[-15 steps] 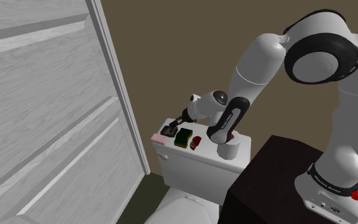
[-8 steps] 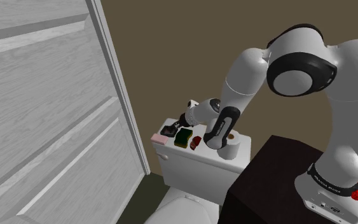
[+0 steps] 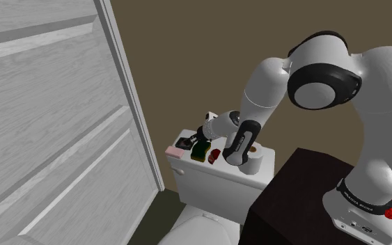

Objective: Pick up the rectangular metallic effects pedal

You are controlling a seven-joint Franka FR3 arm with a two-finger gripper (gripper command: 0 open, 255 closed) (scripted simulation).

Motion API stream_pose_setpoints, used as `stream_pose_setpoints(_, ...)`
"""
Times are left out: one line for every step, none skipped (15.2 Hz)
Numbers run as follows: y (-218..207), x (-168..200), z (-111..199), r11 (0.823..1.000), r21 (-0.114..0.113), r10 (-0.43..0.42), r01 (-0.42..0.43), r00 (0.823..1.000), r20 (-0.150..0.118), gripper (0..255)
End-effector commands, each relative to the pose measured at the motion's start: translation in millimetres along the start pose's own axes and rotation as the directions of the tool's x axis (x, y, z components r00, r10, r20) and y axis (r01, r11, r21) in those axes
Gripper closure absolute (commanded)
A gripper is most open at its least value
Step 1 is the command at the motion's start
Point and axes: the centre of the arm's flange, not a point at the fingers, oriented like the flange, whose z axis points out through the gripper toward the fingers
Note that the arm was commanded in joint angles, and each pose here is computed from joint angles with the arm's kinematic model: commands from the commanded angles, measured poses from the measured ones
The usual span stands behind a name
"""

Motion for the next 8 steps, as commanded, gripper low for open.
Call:
stream_pose_setpoints(-0.1, -0.7, 0.4, 1.000, 0.000, -0.001, 0.001, 1.000, 0.002, 255)
stream_pose_setpoints(-0.1, -0.7, 0.5, 1.000, 0.000, -0.001, 0.001, 1.000, 0.002, 255)
stream_pose_setpoints(-0.1, -0.9, 0.5, 1.000, 0.000, -0.001, 0.001, 1.000, 0.002, 255)
stream_pose_setpoints(0.0, -0.9, 0.6, 1.000, 0.000, -0.001, 0.001, 1.000, 0.002, 255)
stream_pose_setpoints(-0.1, -0.6, -0.1, 1.000, 0.000, 0.000, 0.000, 1.000, 0.002, 255)
stream_pose_setpoints(-0.8, 3.1, -3.8, 1.000, 0.000, 0.000, 0.000, 1.000, 0.002, 255)
stream_pose_setpoints(-1.5, 6.9, -7.5, 1.000, 0.000, 0.000, 0.000, 1.000, 0.002, 255)
stream_pose_setpoints(-2.2, 10.6, -11.2, 1.000, 0.000, 0.000, 0.000, 1.000, 0.002, 255)
